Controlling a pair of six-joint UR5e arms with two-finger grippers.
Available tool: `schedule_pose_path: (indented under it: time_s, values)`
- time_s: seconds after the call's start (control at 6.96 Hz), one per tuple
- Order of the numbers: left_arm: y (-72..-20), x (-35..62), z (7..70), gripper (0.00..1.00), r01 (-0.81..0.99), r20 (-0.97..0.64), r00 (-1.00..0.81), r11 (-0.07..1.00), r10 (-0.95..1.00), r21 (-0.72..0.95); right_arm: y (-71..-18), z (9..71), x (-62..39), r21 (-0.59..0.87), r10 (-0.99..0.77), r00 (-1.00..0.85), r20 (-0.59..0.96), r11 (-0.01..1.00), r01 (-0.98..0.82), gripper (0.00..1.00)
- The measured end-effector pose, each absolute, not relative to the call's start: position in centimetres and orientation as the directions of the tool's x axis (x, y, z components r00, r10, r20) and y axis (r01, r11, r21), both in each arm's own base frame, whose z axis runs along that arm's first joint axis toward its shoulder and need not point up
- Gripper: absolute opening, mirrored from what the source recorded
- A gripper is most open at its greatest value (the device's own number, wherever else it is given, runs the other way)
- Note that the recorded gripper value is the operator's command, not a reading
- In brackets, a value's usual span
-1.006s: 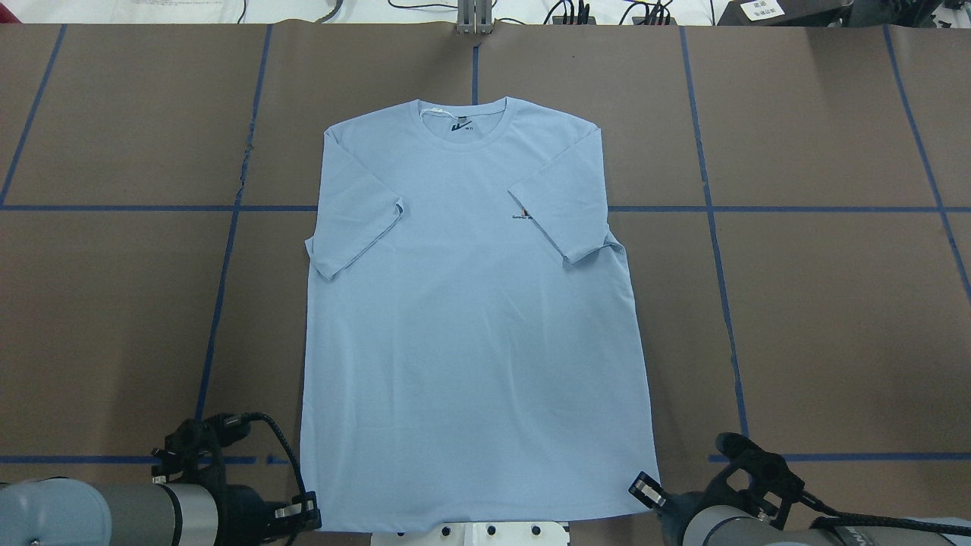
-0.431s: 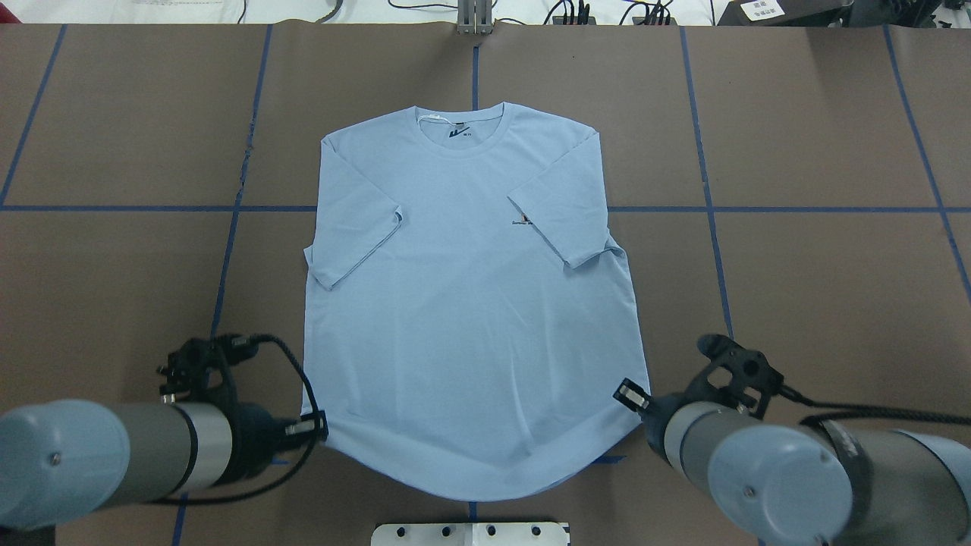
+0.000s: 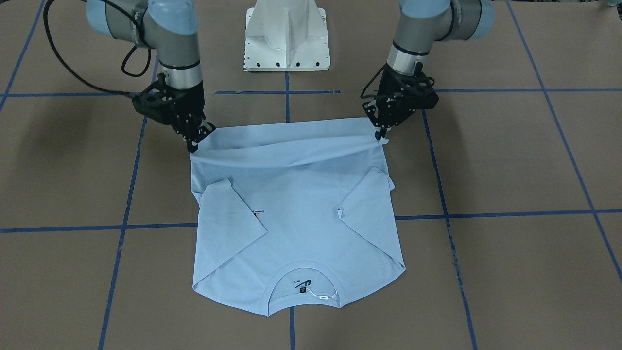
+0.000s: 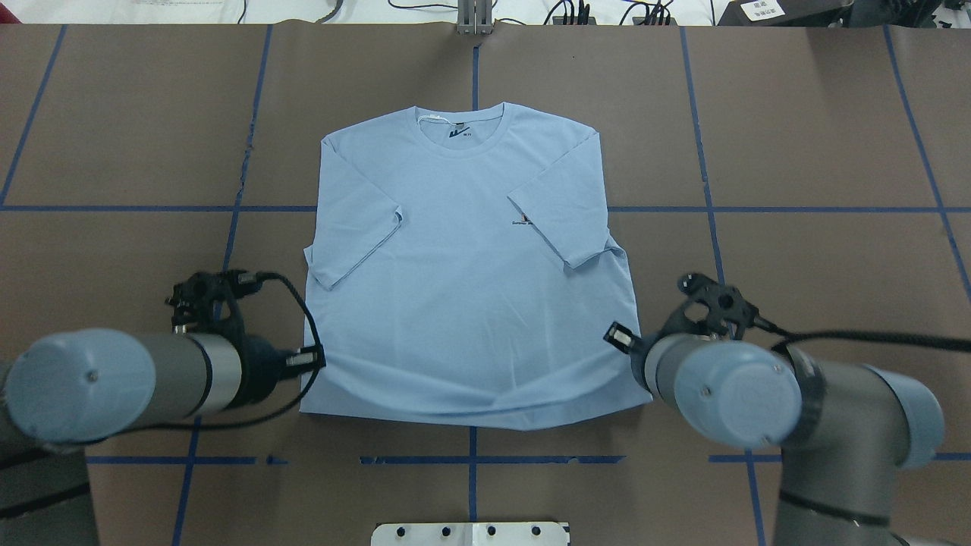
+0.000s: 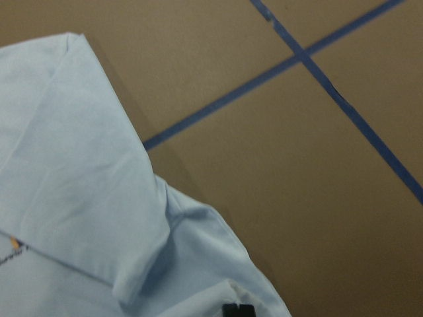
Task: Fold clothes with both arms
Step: 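Lift the hem with both grippers and fold it toward the collar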
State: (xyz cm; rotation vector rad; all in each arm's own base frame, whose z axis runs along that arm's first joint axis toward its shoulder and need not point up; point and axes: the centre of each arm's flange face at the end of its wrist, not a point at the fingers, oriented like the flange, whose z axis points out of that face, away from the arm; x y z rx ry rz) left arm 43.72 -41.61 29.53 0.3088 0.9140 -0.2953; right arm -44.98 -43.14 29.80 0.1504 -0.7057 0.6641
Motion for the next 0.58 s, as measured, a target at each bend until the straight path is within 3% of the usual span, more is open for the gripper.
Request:
schedule_pose_path:
  time_s: [0.29,0.58]
  values:
    - [-50.1,45.0,31.1,0.00,0.444,-0.810,0.572,0.880,-0.131,0.171,-54.1,31.7,-44.5,-0.059,0.496,0.567,0.658,0.784,-0.618,0.00]
    - [-55.7,45.5,33.1,0.00,0.494,-0.822,0.553,0.849,-0.140,0.187,-60.7,31.6,-46.3,-0.047,0.496,0.572,0.653,0.780,-0.624,0.00]
